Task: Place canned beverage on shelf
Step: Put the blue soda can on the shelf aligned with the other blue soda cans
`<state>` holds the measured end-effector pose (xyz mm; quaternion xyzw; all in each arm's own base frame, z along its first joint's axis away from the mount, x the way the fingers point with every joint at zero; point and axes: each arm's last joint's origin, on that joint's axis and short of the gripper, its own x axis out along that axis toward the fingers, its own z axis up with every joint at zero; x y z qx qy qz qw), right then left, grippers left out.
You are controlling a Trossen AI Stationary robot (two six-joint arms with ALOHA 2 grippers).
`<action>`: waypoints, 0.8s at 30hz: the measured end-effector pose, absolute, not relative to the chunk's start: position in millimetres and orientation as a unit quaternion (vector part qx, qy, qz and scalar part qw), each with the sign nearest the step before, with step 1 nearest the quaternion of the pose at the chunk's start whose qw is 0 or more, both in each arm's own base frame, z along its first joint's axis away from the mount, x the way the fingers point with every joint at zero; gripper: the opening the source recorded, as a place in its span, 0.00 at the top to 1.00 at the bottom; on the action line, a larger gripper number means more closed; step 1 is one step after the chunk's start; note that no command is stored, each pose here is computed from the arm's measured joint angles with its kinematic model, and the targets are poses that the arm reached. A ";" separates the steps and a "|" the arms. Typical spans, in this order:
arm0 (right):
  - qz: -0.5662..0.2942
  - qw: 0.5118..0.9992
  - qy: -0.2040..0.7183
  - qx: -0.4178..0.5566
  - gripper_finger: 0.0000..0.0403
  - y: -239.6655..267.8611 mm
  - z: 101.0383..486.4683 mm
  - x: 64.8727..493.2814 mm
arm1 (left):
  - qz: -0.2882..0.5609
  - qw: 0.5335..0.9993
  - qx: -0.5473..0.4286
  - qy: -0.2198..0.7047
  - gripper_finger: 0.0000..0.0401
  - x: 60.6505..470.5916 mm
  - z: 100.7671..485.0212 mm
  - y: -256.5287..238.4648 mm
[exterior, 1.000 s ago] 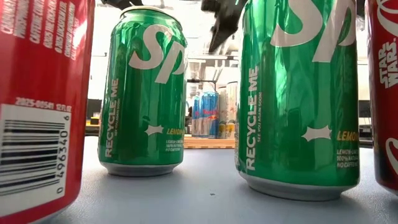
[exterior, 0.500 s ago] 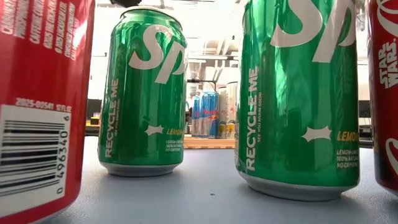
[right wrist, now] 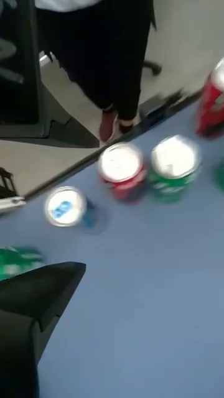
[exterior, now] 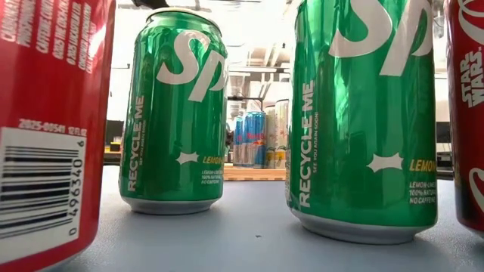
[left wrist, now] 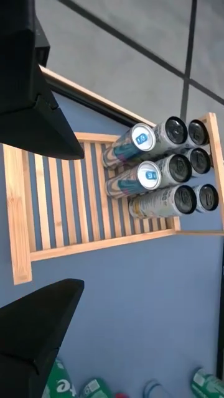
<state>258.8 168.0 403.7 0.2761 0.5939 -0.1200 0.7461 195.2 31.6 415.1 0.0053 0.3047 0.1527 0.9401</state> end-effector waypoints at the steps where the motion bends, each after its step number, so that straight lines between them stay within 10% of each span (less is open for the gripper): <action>1: -0.130 0.733 0.604 0.286 0.43 173.8 398.2 255.8 | 0.154 0.940 0.003 0.304 0.21 195.2 415.1 31.6; 24: -0.185 0.700 0.626 0.290 0.33 243.4 345.5 209.8 | 0.159 0.942 -0.010 0.294 0.21 196.2 416.3 31.8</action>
